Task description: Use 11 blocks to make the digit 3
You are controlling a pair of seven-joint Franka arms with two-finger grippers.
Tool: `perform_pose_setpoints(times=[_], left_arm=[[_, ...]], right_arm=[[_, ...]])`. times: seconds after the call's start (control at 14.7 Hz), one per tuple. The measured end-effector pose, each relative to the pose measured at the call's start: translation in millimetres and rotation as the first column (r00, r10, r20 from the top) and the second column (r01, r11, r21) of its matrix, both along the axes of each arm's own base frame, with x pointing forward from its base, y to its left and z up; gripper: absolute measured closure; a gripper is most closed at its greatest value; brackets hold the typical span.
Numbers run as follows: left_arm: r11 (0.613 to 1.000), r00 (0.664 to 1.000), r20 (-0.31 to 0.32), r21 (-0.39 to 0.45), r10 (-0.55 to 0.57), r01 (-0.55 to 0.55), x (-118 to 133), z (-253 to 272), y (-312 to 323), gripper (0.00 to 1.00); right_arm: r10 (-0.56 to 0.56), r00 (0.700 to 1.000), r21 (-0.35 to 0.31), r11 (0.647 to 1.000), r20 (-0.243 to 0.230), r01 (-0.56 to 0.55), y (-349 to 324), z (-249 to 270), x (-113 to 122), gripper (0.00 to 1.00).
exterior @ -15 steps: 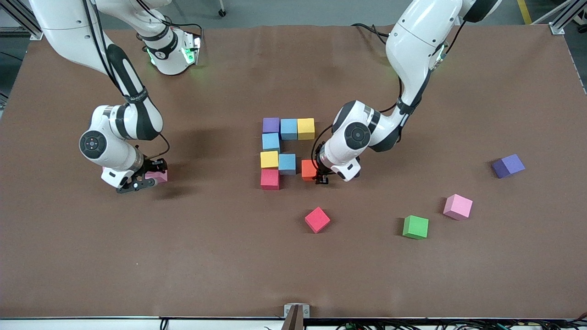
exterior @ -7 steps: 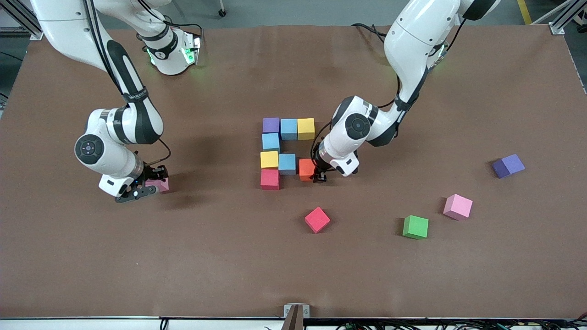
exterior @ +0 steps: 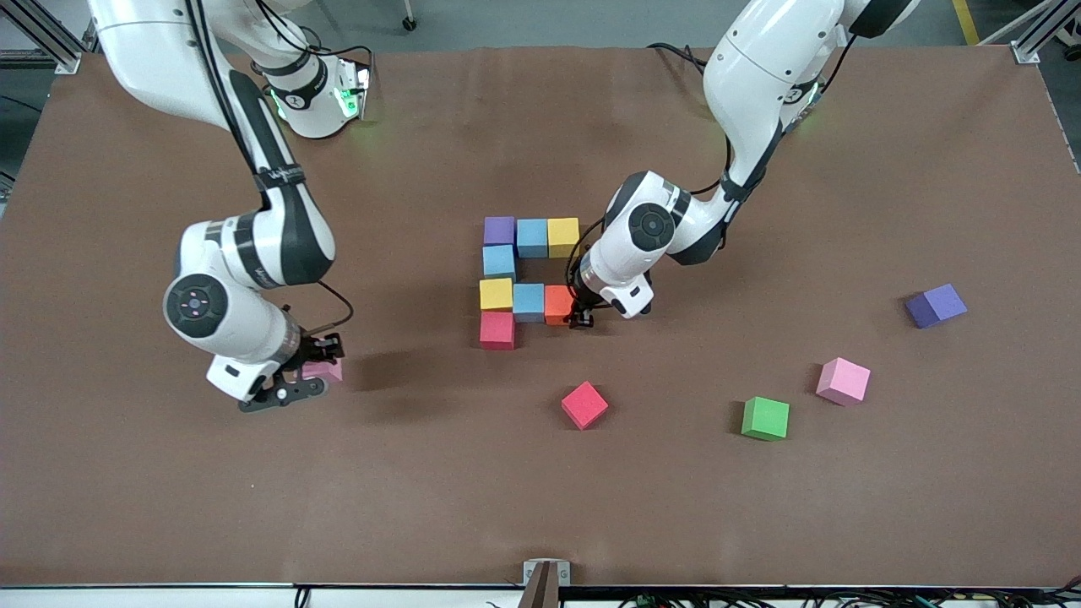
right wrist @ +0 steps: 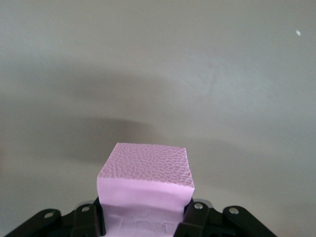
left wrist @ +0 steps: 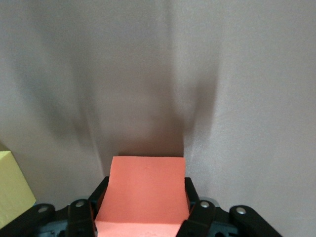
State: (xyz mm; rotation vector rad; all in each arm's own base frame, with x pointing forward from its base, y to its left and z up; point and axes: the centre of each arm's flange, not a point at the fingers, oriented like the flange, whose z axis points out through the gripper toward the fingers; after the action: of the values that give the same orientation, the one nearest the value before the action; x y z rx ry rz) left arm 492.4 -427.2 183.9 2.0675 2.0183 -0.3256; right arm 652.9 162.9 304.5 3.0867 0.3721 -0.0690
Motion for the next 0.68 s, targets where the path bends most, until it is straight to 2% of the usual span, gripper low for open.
perform_pose_setpoints(times=[0.27,0.48,0.55,0.68], left_arm=[[1.0,1.0,0.0,0.0,0.0,0.0,0.0,0.0,0.0,0.39],[1.0,1.0,0.005,-0.001,-0.013,0.013,-0.3,0.1,-0.3,0.39],[1.0,1.0,0.008,-0.001,-0.024,0.024,-1.1,0.0,-1.0,0.37],[0.999,0.999,0.009,-0.003,-0.039,0.039,-4.2,-0.3,-4.1,0.17]], right_arm=[[-0.047,0.998,0.001,0.999,0.033,0.047,50.5,-6.3,12.0,0.47],[-0.088,0.996,0.037,0.996,0.034,0.087,87.9,-13.2,12.6,0.47],[-0.096,0.995,0.048,0.994,0.035,0.094,100.8,-14.9,12.6,0.47],[-0.115,0.993,0.067,0.991,0.038,0.113,126.9,-18.7,12.0,0.47]])
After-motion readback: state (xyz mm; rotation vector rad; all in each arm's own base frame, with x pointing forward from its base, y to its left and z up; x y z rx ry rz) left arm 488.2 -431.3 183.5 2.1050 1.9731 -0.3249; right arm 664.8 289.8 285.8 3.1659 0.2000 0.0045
